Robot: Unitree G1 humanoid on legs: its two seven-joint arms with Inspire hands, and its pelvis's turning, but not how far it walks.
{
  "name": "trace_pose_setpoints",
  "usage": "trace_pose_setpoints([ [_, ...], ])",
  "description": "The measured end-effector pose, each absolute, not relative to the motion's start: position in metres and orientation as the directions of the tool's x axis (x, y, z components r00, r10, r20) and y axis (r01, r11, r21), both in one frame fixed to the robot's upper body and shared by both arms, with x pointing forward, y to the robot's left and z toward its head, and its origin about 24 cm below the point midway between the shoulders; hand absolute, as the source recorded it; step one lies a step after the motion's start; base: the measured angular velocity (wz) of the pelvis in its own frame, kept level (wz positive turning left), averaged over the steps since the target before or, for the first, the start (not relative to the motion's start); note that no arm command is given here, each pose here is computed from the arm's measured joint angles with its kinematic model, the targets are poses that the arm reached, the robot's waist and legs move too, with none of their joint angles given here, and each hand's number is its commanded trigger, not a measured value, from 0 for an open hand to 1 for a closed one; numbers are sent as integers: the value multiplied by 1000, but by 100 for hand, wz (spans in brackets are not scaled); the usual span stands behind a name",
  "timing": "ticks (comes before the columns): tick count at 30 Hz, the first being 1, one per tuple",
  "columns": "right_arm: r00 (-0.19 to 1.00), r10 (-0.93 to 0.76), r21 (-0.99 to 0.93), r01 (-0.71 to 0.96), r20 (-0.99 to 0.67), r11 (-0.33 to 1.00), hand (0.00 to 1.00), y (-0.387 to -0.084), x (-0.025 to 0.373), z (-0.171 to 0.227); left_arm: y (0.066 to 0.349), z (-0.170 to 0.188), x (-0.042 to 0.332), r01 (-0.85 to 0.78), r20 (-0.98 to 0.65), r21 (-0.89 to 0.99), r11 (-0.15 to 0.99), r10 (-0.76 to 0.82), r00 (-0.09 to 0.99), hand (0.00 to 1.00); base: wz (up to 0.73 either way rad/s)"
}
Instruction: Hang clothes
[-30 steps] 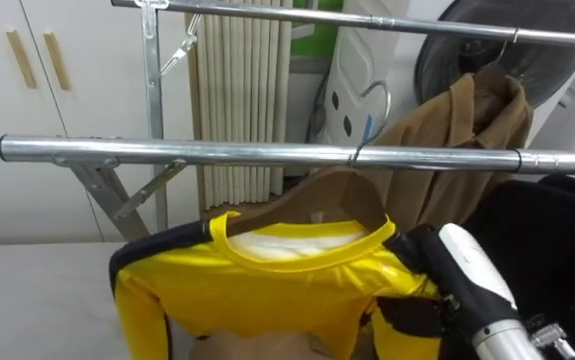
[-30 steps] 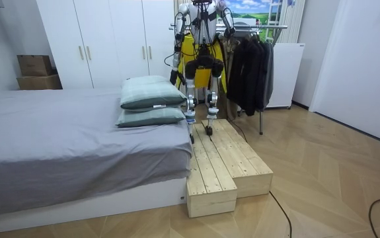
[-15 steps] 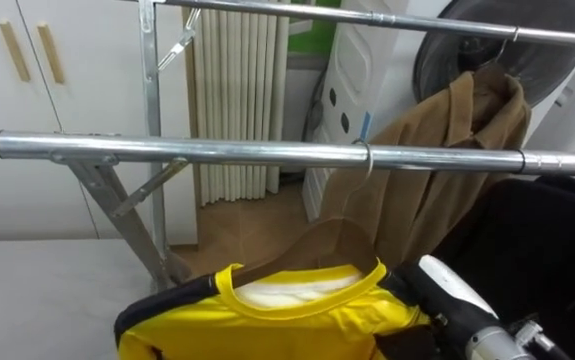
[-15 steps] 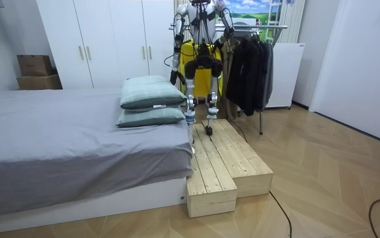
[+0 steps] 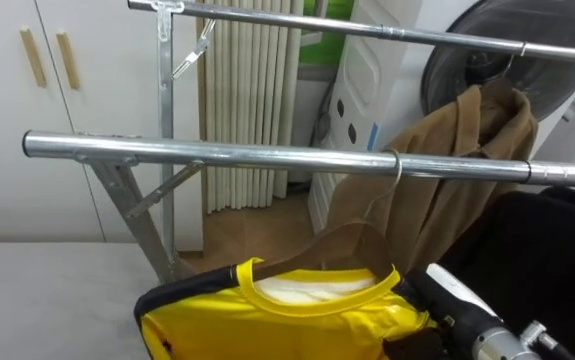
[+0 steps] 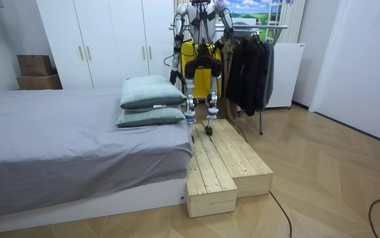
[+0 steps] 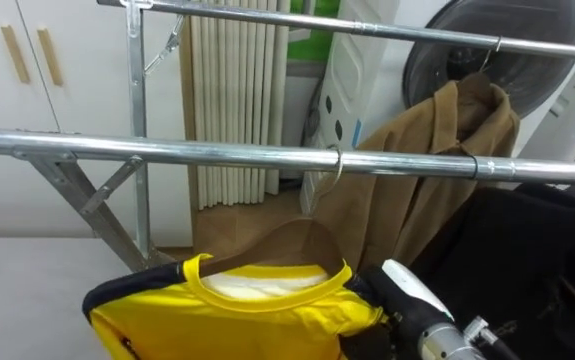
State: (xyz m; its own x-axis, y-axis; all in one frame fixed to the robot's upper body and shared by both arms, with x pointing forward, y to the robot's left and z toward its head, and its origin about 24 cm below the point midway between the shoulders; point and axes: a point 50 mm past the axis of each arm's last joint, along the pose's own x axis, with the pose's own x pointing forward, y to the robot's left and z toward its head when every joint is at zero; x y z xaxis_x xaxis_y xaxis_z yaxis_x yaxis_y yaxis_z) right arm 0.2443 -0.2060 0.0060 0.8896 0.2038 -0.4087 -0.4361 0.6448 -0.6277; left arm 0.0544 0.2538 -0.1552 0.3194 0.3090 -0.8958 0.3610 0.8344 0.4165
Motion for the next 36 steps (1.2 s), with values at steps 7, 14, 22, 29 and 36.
trace_pose_setpoints([
  [7, 899, 189, -622, -413, -395, 665, 0, -202, 244, 3, 254, -156, 53, 362, -897, 415, 835, 310, 314, 0, 0],
  [14, 913, 172, -631, -383, -370, 674, 0, -201, 247, 5, 254, -157, 49, 365, -902, 410, 836, 312, 299, 0, 0],
  [22, 921, 162, -632, -365, -355, 684, 0, -201, 248, 6, 253, -158, 45, 367, -908, 403, 838, 317, 273, 0, 0],
  [29, 928, 145, -622, -340, -343, 706, 0, -204, 249, 8, 253, -159, 41, 370, -913, 396, 840, 319, 254, 0, 0],
  [36, 934, 150, -611, -329, -325, 720, 0, -202, 250, 13, 251, -160, 41, 371, -916, 390, 843, 315, 248, 0, 0],
])
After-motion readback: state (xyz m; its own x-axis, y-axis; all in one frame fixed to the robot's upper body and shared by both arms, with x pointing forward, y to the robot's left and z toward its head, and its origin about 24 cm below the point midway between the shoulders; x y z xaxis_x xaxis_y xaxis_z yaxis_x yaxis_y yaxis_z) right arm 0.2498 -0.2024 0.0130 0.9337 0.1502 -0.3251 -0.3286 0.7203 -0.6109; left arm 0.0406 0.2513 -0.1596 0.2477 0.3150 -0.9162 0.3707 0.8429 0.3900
